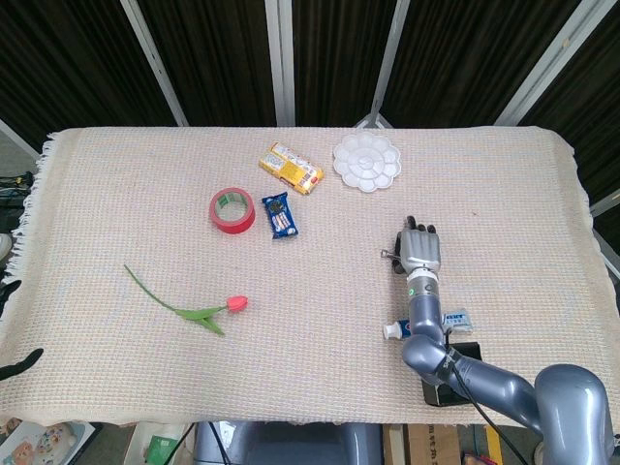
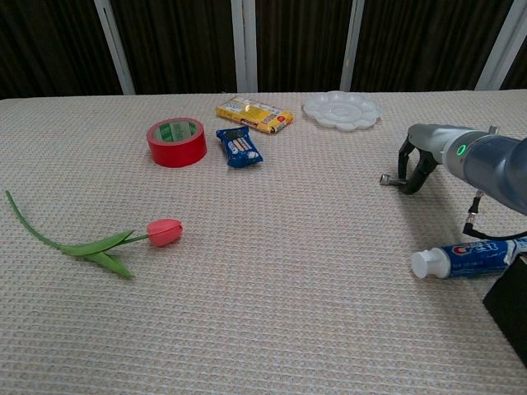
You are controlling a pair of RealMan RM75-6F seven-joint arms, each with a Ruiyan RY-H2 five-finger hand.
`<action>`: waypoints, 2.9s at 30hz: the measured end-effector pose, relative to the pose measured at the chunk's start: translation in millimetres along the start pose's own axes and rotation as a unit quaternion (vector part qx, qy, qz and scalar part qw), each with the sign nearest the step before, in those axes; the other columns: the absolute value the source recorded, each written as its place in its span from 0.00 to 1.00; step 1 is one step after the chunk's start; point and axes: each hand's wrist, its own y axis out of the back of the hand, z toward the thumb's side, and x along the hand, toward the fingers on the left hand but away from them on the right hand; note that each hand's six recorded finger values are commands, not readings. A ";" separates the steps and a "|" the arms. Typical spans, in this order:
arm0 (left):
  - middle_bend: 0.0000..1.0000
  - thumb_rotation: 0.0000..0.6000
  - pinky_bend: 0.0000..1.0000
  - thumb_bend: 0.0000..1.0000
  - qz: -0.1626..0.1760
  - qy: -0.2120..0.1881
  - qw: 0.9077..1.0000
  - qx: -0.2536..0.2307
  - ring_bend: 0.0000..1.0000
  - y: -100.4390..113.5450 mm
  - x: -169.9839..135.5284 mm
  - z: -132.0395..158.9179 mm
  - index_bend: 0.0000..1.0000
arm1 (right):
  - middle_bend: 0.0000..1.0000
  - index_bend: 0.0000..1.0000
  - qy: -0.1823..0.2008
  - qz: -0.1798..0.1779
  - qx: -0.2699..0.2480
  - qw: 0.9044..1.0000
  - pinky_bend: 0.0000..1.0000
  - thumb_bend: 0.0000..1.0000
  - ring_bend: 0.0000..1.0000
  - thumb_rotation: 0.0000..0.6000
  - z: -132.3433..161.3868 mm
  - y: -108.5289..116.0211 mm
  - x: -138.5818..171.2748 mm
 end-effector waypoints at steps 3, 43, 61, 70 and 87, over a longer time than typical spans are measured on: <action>0.00 1.00 0.00 0.24 0.000 0.000 1.000 0.000 0.00 -0.1 0.0 0.1 0.14 | 0.11 0.54 -0.001 0.000 0.000 1.000 0.14 0.34 0.17 1.00 -0.3 0.1 -0.2; 0.00 1.00 0.00 0.24 0.001 -0.002 1.000 0.002 0.00 -0.5 -1.1 1.9 0.14 | 0.11 0.56 -0.011 0.000 0.004 1.000 0.14 0.35 0.17 1.00 -8.2 1.0 -0.4; 0.00 1.00 0.00 0.24 0.002 -0.002 1.000 0.001 0.00 0.1 -1.5 1.6 0.16 | 0.11 0.61 0.002 -0.009 -0.007 1.000 0.14 0.37 0.17 1.00 -3.0 11.7 3.7; 0.00 1.00 0.00 0.24 0.000 -0.002 1.000 0.001 0.00 -0.3 -1.5 1.7 0.16 | 0.11 0.61 0.027 -0.017 0.004 0.999 0.14 0.37 0.17 1.00 13.7 27.2 11.5; 0.00 1.00 0.00 0.24 0.000 -0.002 1.000 0.000 0.00 0.2 -1.5 1.2 0.16 | 0.11 0.61 0.030 -0.014 0.010 0.999 0.14 0.37 0.17 1.00 29.1 33.2 12.5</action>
